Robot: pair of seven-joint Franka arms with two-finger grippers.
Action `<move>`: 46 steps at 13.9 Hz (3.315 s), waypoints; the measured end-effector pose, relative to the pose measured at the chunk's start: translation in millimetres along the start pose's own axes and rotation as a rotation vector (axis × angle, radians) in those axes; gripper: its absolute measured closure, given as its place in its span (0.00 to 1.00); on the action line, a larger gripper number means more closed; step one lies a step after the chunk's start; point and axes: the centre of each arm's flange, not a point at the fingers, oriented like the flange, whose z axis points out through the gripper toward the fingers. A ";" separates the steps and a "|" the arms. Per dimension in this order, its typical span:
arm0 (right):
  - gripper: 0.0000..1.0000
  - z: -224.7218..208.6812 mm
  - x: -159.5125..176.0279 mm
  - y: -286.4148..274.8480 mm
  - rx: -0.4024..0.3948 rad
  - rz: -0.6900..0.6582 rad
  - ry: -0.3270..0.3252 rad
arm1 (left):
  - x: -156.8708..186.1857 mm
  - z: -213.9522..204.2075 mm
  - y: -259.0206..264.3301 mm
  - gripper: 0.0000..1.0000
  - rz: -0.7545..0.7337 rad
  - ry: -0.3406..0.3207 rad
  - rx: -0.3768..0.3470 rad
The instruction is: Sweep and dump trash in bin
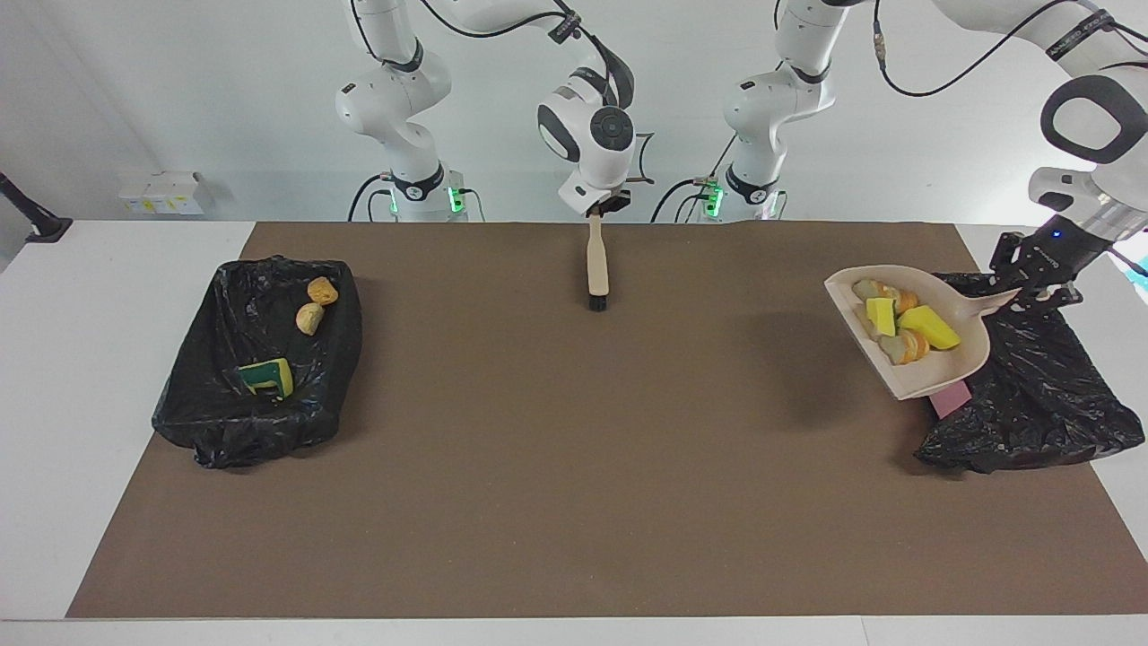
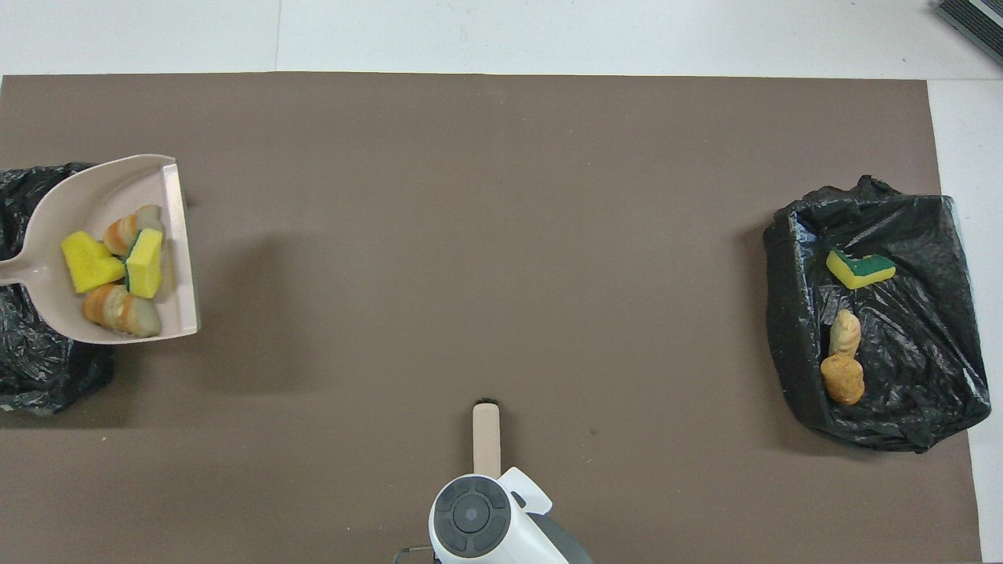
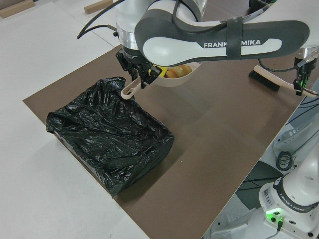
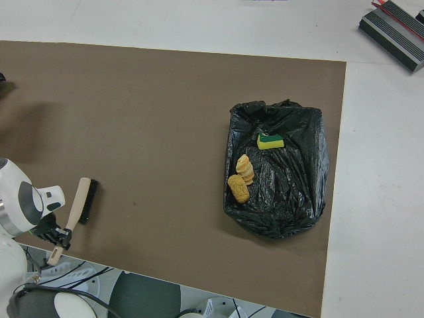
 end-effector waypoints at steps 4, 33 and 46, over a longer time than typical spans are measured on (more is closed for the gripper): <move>0.57 -0.1 2.0 0.8 0.006 0.005 0.003 | -83.4 4.4 1.6 0.69 0.011 -0.079 -0.021; 0.00 -421.8 108.9 340.4 -0.017 0.173 0.447 | 8.9 -79.4 12.0 0.69 0.022 -1.020 0.060; 0.00 -431.9 111.6 372.4 -0.002 0.201 0.448 | 175.6 -14.4 38.5 0.69 -0.613 -0.481 -0.025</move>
